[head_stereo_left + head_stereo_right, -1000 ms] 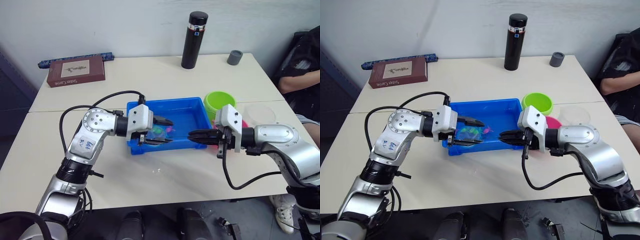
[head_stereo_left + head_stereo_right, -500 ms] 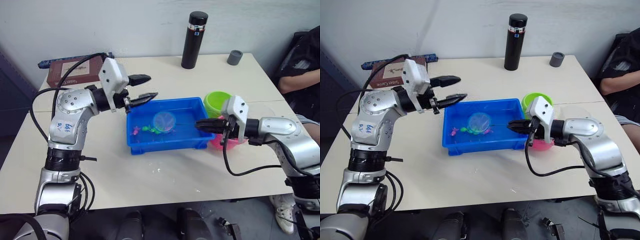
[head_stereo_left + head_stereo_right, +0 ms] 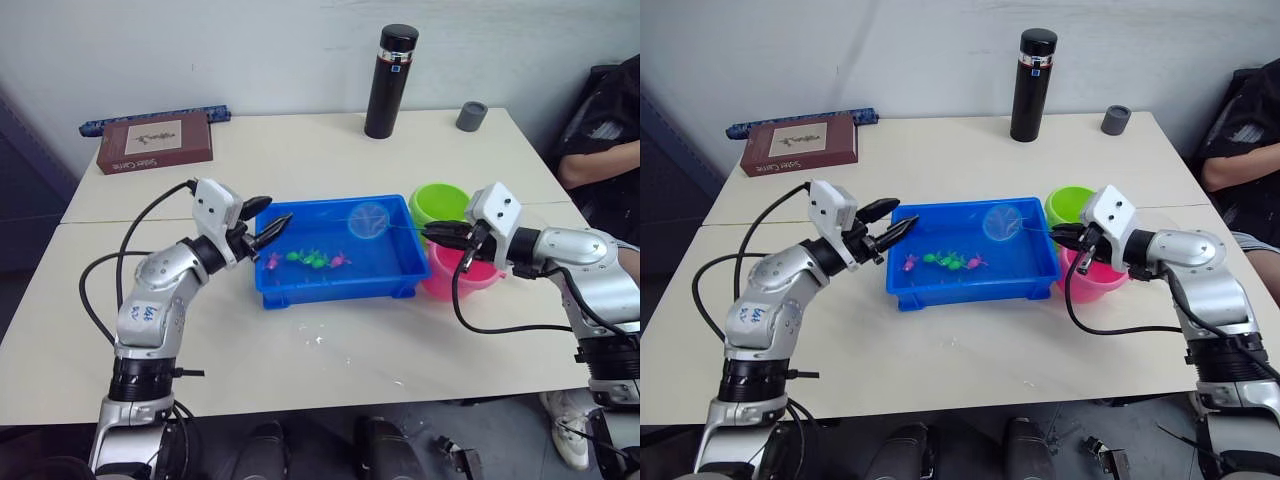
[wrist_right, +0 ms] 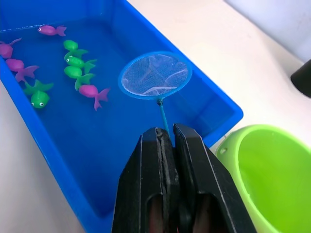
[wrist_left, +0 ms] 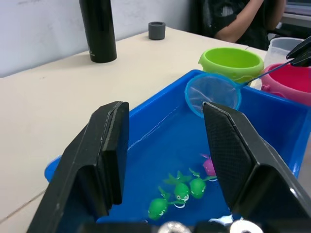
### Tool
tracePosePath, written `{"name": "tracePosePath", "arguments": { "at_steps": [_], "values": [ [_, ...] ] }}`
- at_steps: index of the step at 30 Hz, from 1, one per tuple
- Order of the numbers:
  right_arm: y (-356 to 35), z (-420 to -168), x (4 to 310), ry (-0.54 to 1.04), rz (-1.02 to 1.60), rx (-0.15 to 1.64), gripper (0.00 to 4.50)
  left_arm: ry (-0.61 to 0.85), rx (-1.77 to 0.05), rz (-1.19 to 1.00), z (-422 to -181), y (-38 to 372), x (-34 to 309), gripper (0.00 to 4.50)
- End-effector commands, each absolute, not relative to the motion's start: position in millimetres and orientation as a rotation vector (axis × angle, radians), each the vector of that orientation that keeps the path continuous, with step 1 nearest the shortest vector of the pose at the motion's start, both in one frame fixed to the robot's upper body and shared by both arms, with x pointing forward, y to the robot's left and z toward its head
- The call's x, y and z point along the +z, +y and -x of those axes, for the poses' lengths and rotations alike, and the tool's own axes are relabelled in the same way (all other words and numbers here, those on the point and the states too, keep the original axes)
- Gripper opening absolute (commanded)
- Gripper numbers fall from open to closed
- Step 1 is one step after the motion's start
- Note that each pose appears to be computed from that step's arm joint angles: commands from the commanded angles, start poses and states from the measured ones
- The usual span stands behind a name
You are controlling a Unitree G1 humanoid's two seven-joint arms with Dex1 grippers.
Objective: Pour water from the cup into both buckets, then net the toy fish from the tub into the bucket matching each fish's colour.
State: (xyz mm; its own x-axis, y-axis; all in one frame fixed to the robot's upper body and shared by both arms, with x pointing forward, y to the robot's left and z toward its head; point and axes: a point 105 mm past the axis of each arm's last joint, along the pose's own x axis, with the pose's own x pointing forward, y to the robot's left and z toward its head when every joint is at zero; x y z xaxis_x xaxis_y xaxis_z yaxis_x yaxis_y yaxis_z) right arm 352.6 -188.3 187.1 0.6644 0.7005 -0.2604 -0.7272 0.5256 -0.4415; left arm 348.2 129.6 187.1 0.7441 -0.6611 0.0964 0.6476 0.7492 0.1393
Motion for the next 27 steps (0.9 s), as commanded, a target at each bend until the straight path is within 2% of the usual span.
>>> {"name": "tracePosePath", "arguments": {
  "at_steps": [1,20,21,24,27],
  "values": [
    [-186.1,-350.2,190.3,0.015,0.56,0.854,0.0,-0.171,-0.705,-0.09,-339.2,125.0,189.1,2.65],
    [-187.1,-358.1,172.8,0.043,0.578,0.871,0.0,-0.107,-0.731,-0.11,-290.5,123.2,164.1,2.65],
    [-186.8,-358.8,172.7,0.043,0.579,0.873,0.0,-0.111,-0.722,-0.098,-289.1,124.0,164.7,3.18],
    [-185.9,-359.2,171.6,0.045,0.58,0.881,0.0,-0.1,-0.71,-0.098,-285.9,124.2,162.0,4.37],
    [-183.1,-358.7,168.1,0.054,0.58,0.897,0.0,-0.069,-0.708,-0.105,-279.8,122.5,152.0,4.45]
  ]
}}
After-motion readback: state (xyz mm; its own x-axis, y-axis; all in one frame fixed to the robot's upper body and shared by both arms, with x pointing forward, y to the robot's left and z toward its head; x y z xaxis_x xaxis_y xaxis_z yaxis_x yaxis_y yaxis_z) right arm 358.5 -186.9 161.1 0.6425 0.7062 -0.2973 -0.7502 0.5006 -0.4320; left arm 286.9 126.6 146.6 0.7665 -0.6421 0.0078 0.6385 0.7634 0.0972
